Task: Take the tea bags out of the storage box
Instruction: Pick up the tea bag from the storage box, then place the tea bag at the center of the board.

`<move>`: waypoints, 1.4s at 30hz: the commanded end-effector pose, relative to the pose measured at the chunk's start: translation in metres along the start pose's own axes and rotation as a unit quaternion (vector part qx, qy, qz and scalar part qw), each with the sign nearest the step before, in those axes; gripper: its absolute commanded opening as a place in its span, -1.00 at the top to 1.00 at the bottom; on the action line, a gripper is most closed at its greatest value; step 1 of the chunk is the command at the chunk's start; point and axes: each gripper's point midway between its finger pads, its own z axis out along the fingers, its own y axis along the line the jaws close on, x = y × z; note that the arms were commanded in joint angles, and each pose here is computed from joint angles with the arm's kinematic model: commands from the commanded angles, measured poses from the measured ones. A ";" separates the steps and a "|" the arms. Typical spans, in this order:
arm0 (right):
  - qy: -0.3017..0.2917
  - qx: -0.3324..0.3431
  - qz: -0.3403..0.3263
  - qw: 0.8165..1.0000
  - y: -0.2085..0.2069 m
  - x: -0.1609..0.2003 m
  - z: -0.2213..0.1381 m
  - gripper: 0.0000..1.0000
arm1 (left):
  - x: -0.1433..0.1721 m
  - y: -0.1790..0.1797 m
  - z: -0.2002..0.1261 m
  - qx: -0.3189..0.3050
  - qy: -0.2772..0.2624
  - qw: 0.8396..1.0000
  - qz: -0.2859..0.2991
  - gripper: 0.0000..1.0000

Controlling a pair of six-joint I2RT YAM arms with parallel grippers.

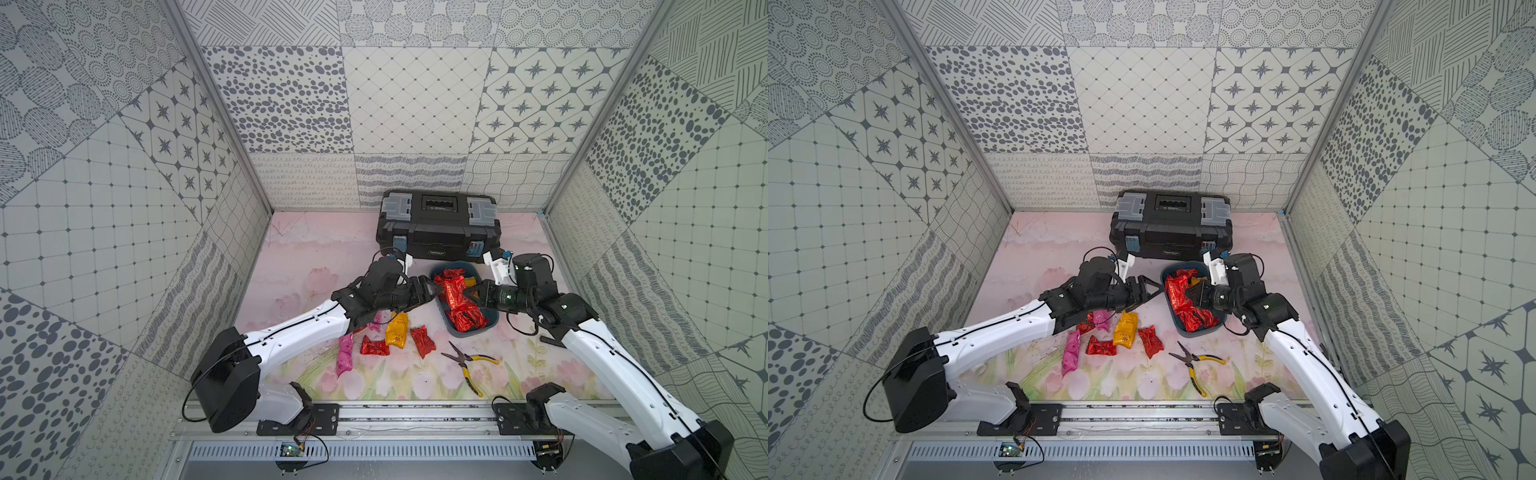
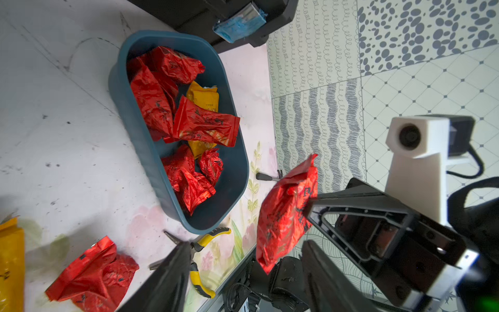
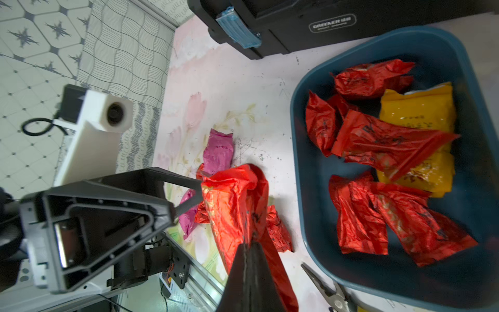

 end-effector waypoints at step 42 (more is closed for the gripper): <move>-0.031 0.091 -0.001 0.995 -0.031 -0.004 0.002 0.32 | -0.023 0.117 0.004 -0.209 0.142 0.967 0.042 1.00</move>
